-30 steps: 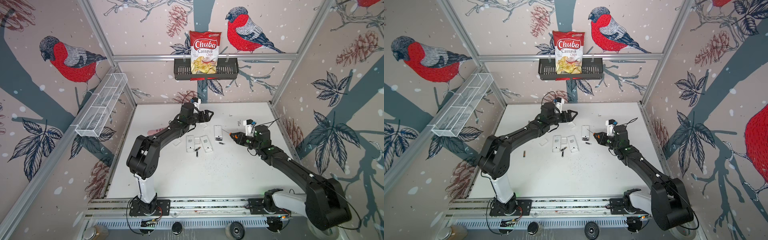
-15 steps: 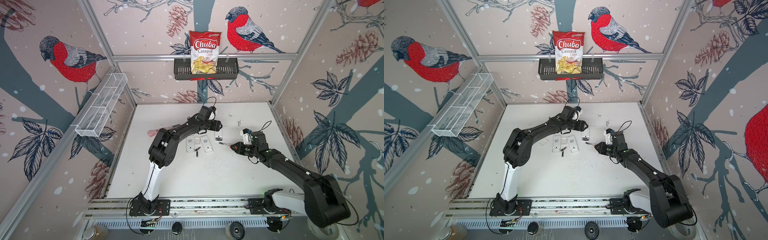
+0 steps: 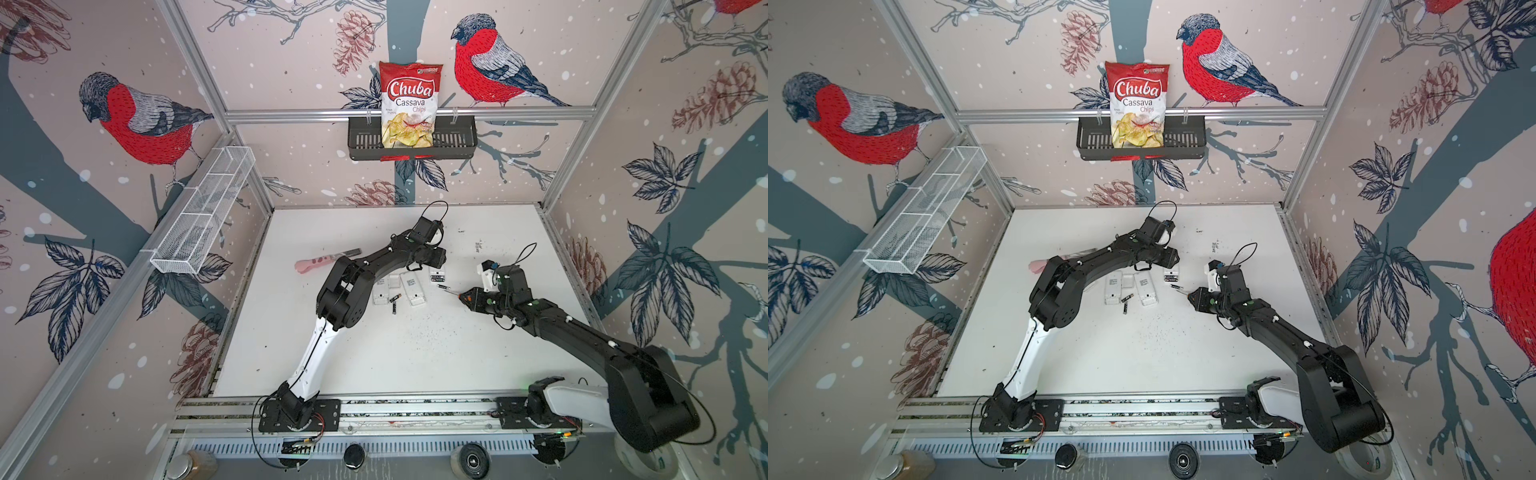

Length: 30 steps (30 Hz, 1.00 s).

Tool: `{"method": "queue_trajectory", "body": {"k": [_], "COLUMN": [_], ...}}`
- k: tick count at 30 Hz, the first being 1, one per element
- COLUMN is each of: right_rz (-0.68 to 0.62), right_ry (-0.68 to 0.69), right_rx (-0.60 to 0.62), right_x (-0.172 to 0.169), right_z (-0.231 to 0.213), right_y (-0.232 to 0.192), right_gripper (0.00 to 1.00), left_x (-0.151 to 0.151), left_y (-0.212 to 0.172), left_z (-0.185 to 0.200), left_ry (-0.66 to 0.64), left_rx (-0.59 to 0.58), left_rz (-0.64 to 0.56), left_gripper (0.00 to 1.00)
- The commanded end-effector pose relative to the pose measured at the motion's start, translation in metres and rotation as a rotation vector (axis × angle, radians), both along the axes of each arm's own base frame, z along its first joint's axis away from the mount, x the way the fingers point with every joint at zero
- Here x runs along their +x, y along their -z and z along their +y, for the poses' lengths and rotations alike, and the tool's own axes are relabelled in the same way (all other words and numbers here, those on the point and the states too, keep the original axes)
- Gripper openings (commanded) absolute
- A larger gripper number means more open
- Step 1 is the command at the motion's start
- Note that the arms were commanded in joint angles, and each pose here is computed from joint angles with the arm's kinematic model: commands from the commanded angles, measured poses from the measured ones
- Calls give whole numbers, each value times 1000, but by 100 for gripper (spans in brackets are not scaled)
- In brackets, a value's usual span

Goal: Unload the batteries from the remote control

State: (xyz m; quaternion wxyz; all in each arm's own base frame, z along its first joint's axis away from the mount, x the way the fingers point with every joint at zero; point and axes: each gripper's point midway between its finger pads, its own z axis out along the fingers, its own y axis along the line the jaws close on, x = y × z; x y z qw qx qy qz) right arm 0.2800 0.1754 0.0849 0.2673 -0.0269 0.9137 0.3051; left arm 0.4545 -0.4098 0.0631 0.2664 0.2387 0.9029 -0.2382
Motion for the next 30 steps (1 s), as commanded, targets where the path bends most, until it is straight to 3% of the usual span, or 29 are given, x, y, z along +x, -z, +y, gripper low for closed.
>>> {"method": "queue_trajectory", "body": {"k": [1, 21, 30], "right_rz": [-32, -145, -130], "right_ry": [13, 67, 54], "right_rx": [-29, -36, -40], "right_x": [6, 20, 26], "right_z": [-2, 9, 19], "right_y": [-3, -24, -15], "right_gripper": [0, 0, 0], "left_x": [0, -1, -4], "left_y": [4, 26, 29], "left_z": [1, 3, 3], "left_ry": [9, 2, 1], "left_rx": [28, 61, 52], "left_rz": [-6, 7, 19], "left_gripper": [47, 38, 37]}}
